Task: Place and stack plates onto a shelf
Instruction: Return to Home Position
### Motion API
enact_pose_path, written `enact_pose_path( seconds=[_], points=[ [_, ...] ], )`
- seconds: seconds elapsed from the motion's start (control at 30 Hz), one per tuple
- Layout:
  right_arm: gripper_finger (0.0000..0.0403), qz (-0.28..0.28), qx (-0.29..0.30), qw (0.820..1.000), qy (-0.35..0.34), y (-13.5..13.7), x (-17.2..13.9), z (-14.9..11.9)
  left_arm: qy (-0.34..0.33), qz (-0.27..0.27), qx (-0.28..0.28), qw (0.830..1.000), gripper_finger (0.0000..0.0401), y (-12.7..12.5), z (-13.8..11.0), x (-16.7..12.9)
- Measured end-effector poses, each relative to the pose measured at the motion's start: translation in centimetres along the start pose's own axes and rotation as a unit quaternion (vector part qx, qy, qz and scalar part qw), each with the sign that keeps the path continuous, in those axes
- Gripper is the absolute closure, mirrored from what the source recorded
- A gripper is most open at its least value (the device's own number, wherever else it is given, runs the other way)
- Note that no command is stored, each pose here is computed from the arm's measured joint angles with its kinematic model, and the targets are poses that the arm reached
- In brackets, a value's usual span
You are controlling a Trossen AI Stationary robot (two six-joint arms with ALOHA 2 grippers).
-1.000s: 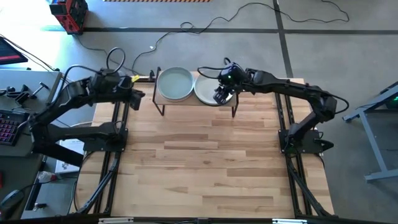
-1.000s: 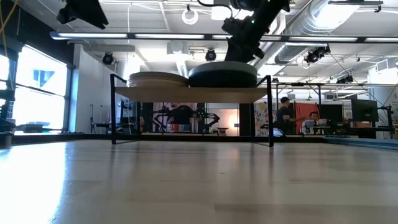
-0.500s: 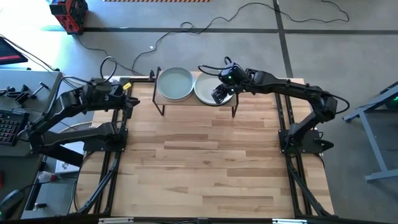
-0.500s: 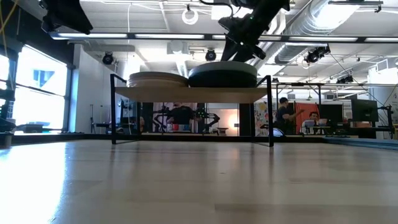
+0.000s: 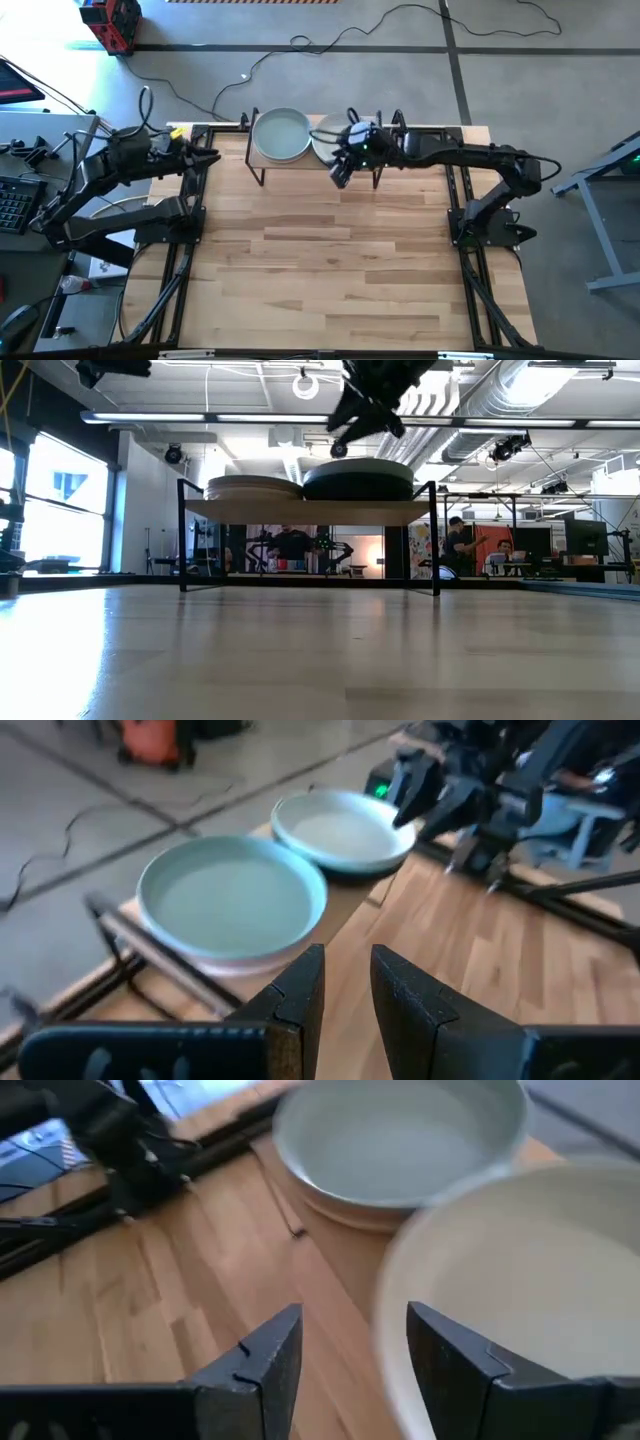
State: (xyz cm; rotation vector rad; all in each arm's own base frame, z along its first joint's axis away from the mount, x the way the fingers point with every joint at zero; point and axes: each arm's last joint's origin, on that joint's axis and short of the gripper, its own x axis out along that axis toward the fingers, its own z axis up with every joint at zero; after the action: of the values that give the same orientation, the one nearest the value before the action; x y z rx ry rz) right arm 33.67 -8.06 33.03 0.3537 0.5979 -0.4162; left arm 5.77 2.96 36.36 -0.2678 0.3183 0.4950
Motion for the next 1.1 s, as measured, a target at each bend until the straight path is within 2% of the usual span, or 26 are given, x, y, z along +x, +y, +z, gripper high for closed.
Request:
enact_pose_path(
  seconds=[0.13,0.23,0.37,0.53,0.77,0.87,1.1],
  points=[
    [0.0243,0.011,-0.036,0.999,-0.036,2.5,-0.3,-0.2,-0.041,-0.027,0.016,0.999,0.0330,0.1,-0.9,0.1],
    [0.0243,0.032,-0.053,0.997,-0.049,4.0,-0.6,-0.4,-0.068,-0.048,0.021,0.996,0.0330,0.3,-2.5,0.7],
    [0.0243,0.050,-0.040,0.997,-0.053,5.1,-0.9,-0.7,-0.105,-0.081,0.032,0.991,0.0330,0.6,-5.1,2.0],
    [0.0243,0.054,-0.010,0.997,-0.051,5.3,-0.9,-0.8,-0.135,-0.146,0.025,0.980,0.0330,0.8,-7.9,2.8],
    [0.0243,0.052,0.007,0.997,-0.053,5.1,-0.8,-0.6,-0.158,-0.162,0.025,0.974,0.0330,1.2,-10.4,2.8],
    [0.0243,0.052,0.018,0.997,-0.054,5.1,-0.8,-0.6,-0.137,-0.167,0.030,0.976,0.0330,1.3,-11.1,3.5],
    [0.0243,0.054,0.024,0.995,-0.083,4.9,-0.9,0.1,-0.165,-0.168,0.056,0.970,0.0330,1.2,-10.6,3.2]
  ],
)
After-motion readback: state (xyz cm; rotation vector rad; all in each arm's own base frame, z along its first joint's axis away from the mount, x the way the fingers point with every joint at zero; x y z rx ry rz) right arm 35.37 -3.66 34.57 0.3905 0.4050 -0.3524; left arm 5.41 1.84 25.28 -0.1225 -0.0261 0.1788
